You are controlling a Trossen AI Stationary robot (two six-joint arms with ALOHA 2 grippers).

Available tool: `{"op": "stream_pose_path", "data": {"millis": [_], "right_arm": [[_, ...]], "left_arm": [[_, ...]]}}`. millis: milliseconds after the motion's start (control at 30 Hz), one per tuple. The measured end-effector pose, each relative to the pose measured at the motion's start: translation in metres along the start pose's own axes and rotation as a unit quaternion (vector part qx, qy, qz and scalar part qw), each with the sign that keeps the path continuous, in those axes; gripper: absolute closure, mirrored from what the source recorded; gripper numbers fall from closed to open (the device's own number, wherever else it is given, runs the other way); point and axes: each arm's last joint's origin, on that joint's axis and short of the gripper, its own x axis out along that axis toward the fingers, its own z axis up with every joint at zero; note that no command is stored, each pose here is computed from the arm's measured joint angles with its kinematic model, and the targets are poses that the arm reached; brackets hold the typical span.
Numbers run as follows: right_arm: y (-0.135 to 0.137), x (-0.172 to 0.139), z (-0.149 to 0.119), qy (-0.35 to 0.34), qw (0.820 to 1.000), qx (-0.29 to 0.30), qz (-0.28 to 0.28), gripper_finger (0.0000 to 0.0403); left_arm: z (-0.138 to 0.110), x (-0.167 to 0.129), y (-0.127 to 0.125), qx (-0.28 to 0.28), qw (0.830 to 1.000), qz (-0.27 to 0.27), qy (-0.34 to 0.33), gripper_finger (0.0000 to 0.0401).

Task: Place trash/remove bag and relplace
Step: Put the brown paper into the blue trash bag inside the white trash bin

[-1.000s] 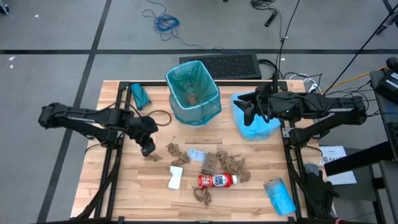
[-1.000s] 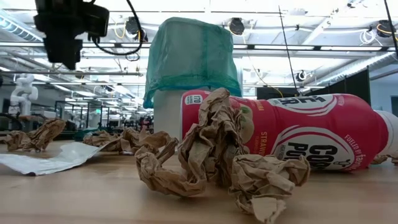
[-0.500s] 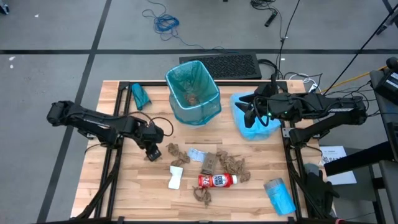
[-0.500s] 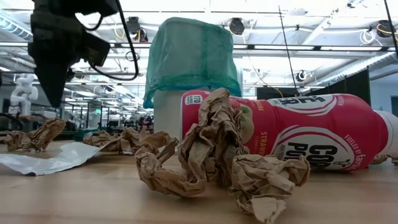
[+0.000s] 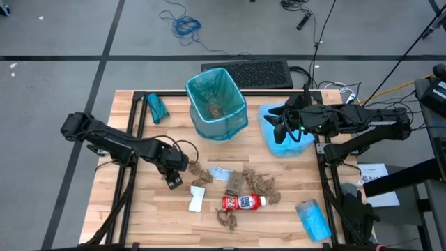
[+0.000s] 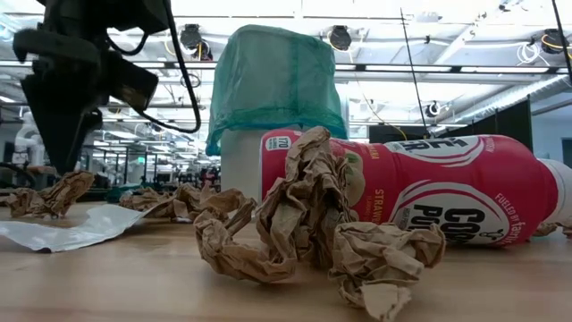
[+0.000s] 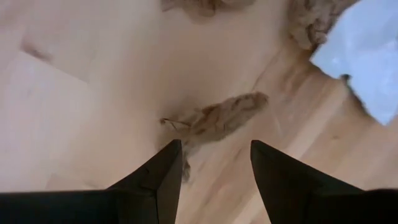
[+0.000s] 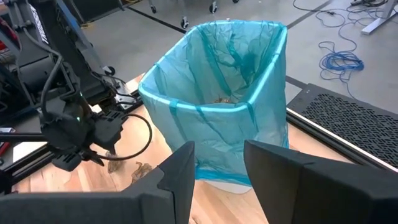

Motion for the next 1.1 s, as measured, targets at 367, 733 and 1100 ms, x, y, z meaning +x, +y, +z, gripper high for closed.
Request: {"op": "stream_pose_path", "data": {"millis": [367,733,1100], "right_arm": [[-0.001,0.000,0.000,0.000,1.000,0.006,-0.001,0.0273],[-0.001,0.000,0.001,-0.002,1.000,0.008,0.000,0.0273],[-0.001,0.000,0.001,-0.002,1.000,0.009,-0.001,0.0273]], "left_arm": [[0.008,0.031,-0.001,0.017,0.997,0.055,0.043,0.0217],[0.009,0.036,-0.001,0.005,0.997,0.061,0.055,0.0389],[0.020,-0.005,-0.018,-0.002,1.000,0.007,-0.022,0.0399]]}}
